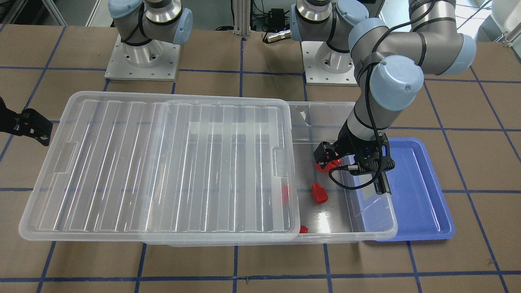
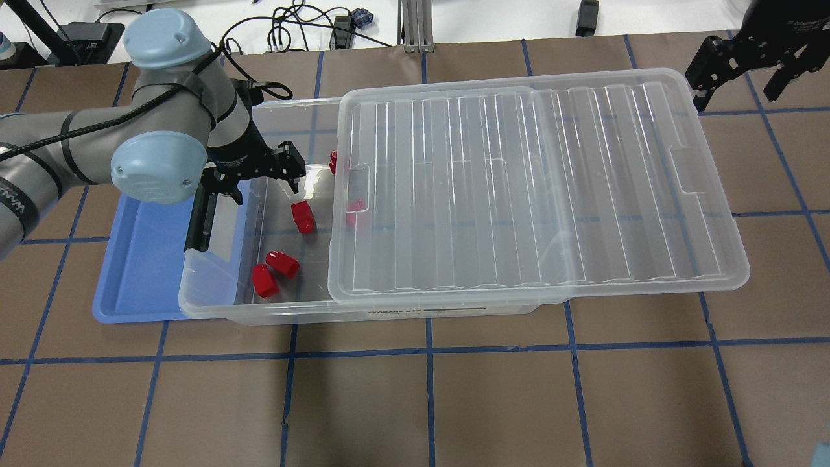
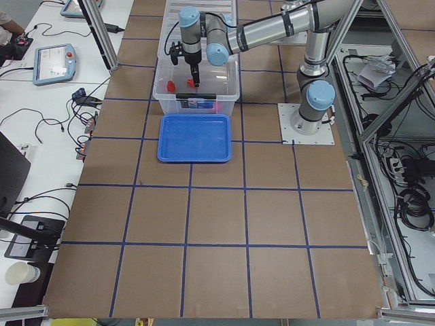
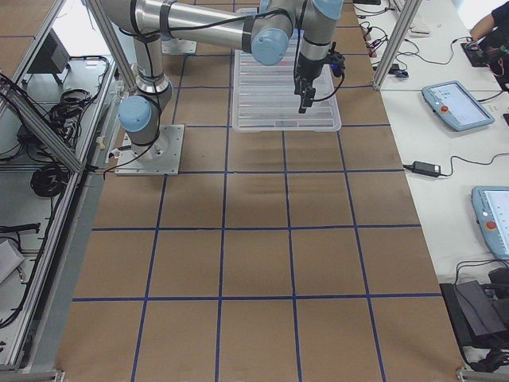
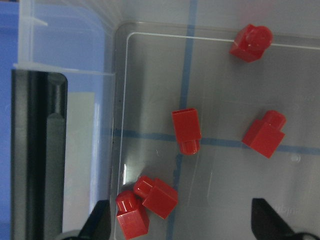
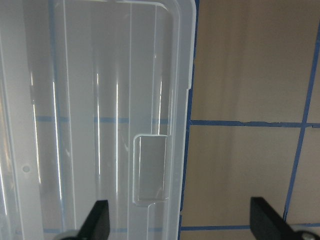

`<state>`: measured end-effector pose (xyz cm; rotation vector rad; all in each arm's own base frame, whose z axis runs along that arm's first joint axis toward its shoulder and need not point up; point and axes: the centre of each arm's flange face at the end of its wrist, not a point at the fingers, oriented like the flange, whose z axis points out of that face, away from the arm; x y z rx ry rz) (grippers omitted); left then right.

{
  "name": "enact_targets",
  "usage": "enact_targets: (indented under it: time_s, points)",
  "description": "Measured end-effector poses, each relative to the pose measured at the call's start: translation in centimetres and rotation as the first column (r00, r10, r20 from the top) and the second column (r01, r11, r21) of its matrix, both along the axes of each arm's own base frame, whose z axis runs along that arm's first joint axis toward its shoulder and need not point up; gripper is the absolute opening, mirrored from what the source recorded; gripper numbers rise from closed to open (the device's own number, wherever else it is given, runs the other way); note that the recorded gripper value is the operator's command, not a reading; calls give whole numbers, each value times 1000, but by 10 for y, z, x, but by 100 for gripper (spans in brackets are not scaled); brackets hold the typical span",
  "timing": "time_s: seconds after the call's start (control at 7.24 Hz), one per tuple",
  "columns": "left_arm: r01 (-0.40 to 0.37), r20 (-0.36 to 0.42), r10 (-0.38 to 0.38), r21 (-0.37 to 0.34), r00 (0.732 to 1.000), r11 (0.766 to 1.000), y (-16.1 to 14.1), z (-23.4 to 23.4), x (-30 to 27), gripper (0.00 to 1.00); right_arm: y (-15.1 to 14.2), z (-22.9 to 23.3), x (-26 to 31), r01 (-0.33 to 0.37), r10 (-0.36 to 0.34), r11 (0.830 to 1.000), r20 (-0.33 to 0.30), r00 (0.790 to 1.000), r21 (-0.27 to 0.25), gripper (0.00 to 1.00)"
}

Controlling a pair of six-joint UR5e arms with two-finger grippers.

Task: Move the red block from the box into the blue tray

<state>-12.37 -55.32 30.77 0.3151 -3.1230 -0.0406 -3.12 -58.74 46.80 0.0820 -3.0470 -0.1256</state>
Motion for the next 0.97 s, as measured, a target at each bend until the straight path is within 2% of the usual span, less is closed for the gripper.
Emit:
enact_targets:
  time_s: [0.28, 0.97]
  points:
    - [0, 0, 0, 2, 1000, 1000, -7, -30, -7, 100, -1, 2, -1, 6, -6, 1000, 0, 1000, -10, 100]
    - [77, 1, -77, -7, 997, 997, -18, -83, -6, 100, 2, -5, -1, 6, -6, 1000, -4, 1000, 13, 100]
